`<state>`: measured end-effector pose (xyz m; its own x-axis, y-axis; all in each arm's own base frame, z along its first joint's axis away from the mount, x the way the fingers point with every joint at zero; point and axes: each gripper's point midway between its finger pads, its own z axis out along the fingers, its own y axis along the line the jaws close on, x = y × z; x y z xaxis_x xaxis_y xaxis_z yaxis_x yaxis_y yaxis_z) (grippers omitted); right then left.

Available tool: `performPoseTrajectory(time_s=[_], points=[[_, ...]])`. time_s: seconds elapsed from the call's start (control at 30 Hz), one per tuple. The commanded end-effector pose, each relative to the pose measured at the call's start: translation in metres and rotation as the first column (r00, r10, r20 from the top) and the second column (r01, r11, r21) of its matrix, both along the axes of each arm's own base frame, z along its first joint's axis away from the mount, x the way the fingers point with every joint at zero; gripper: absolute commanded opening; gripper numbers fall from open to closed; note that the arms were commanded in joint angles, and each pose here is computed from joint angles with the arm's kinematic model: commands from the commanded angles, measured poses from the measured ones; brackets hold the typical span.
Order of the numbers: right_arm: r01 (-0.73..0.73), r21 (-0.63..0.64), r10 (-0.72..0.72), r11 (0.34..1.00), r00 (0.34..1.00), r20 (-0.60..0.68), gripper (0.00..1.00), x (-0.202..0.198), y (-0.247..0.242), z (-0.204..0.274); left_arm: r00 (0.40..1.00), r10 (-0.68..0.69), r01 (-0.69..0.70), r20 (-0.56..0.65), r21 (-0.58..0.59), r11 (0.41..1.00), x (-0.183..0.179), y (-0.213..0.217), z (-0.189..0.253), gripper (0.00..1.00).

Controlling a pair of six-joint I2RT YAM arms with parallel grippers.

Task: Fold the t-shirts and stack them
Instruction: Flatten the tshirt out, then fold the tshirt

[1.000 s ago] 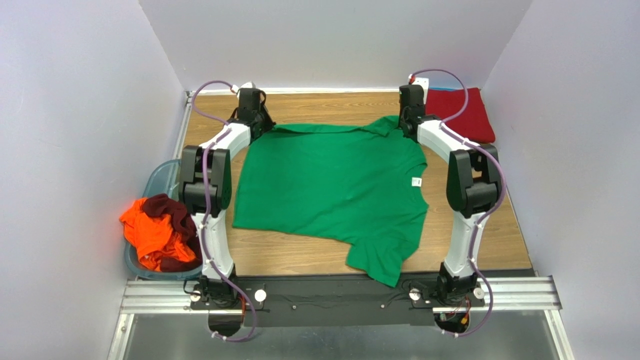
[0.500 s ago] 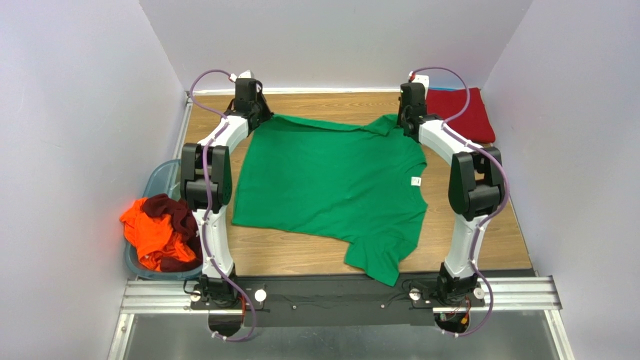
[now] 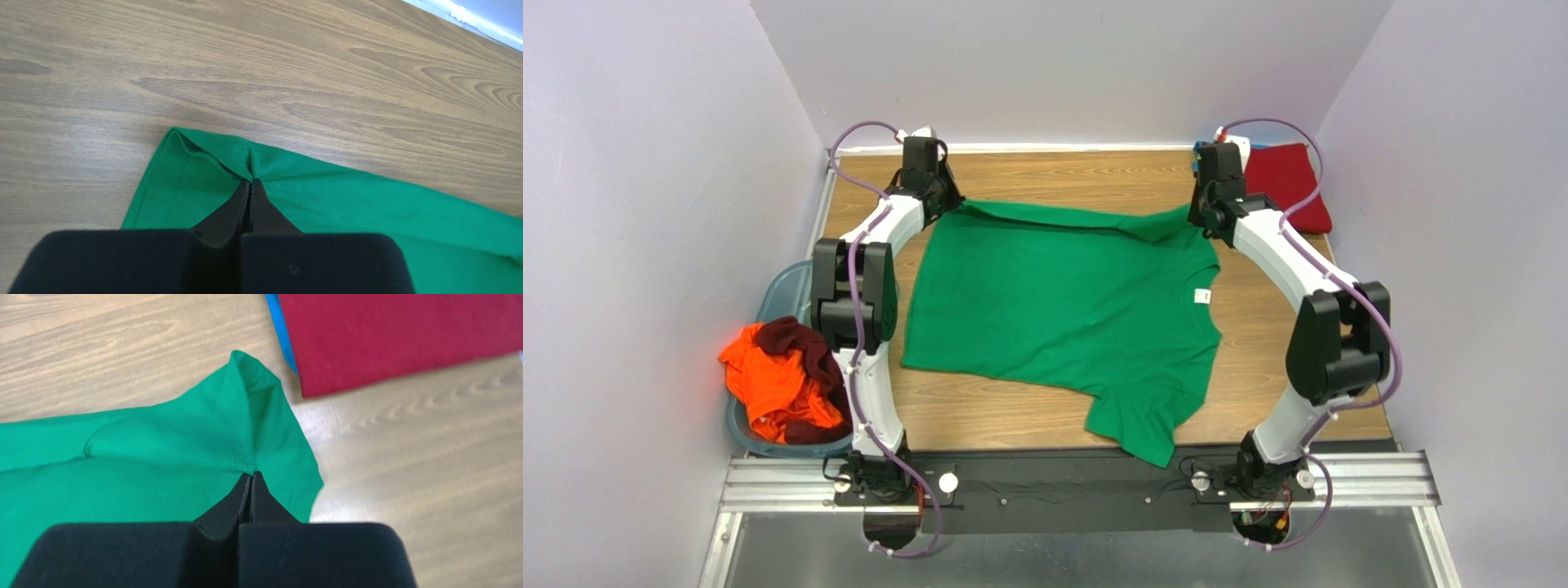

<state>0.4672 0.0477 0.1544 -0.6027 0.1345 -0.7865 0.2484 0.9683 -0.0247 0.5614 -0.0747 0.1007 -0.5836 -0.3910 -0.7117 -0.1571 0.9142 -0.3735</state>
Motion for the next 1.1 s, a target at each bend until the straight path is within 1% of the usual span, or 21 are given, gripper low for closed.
performPoseTrajectory(time_s=[0.0, 0.2, 0.3, 0.5, 0.6, 0.8, 0.87, 0.97, 1.07], points=[[0.016, 0.041, -0.014, 0.999, 0.999, -0.042, 0.01, -0.032, -0.002, 0.013, 0.999, 0.013, -0.015, 0.047, 0.045, 0.999, -0.006, 0.016, 0.03, 0.0], [-0.019, 0.094, 0.027, 0.995, 0.995, -0.091, 0.01, -0.061, 0.005, 0.012, 0.999, 0.007, -0.009, 0.033, 0.056, 0.998, -0.019, 0.018, 0.029, 0.0], [-0.02, 0.112, 0.032, 0.993, 0.994, -0.102, 0.01, -0.074, 0.005, 0.014, 0.999, 0.033, -0.034, 0.02, 0.081, 0.996, -0.024, 0.025, 0.026, 0.0], [-0.044, 0.17, 0.062, 0.985, 0.992, -0.107, 0.01, -0.099, 0.012, 0.019, 0.999, 0.047, -0.047, 0.012, 0.089, 0.995, -0.035, 0.028, 0.025, 0.0], [-0.03, 0.189, 0.054, 0.982, 0.991, -0.121, 0.01, -0.113, 0.011, 0.013, 0.999, 0.053, -0.053, 0.002, 0.104, 0.993, -0.038, 0.031, 0.023, 0.0], [0.002, 0.267, 0.051, 0.964, 0.98, -0.19, 0.01, -0.151, 0.023, -0.015, 0.998, 0.065, -0.062, -0.022, 0.117, 0.991, -0.044, 0.035, 0.016, 0.0], [-0.006, 0.313, 0.071, 0.95, 0.978, -0.197, 0.01, -0.166, 0.034, -0.018, 0.997, 0.067, -0.064, -0.024, 0.115, 0.991, -0.046, 0.035, 0.016, 0.0], [0.014, 0.369, 0.078, 0.929, 0.969, -0.234, 0.01, -0.194, 0.045, -0.036, 0.997, 0.072, -0.068, -0.024, 0.116, 0.991, -0.047, 0.035, 0.015, 0.0], [0.029, 0.398, 0.069, 0.917, 0.971, -0.23, 0.01, -0.207, 0.046, -0.039, 0.997, 0.079, -0.076, -0.026, 0.117, 0.99, -0.048, 0.036, 0.014, 0.0]])
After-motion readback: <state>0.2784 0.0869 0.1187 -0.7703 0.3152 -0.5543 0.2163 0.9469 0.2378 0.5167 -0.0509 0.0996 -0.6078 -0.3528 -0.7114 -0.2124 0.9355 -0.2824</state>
